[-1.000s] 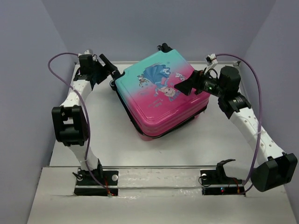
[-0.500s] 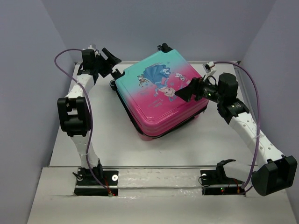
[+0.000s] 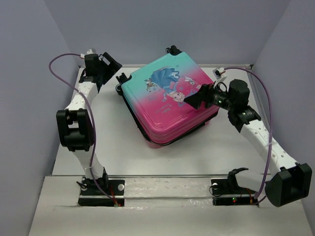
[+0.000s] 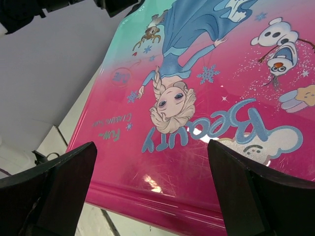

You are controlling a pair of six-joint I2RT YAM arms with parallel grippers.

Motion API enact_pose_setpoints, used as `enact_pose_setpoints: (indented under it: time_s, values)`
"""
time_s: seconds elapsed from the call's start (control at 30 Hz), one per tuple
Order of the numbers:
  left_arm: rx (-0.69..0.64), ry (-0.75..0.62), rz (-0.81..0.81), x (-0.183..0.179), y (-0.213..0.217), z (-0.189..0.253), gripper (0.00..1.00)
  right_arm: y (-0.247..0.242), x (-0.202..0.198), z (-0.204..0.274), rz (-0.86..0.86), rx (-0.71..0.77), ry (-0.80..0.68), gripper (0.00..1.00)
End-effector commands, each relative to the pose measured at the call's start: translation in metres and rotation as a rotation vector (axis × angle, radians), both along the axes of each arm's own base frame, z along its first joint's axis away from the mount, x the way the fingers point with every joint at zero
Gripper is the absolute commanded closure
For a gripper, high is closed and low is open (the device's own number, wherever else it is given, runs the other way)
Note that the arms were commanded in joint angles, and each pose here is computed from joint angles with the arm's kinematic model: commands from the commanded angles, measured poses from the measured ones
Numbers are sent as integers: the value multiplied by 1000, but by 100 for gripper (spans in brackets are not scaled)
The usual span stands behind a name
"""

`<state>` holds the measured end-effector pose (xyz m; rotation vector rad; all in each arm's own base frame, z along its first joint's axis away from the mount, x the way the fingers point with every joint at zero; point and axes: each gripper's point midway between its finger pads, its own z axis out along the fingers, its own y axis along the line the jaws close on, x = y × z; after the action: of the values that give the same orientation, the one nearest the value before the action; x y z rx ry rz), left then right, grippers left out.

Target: Pack the luggage

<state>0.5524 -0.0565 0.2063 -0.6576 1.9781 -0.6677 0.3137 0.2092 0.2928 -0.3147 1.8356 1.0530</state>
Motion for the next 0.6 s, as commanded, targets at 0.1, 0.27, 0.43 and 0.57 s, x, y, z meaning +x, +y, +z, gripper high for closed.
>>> enact_pose_setpoints:
  time_s: [0.1, 0.27, 0.43, 0.57]
  values:
    - [134, -123, 32, -27, 1, 57, 1, 1, -2, 22, 8, 30, -99, 0]
    - [105, -25, -36, -30, -24, 21, 1, 1, -4, 19, 9, 32, -92, 0]
    - [63, 12, -62, -25, -36, 4, 1, 1, -5, 23, 11, 33, -105, 0]
    - [36, 19, -61, -17, -42, 1, 1, 1, -4, 18, 13, 29, -92, 0]
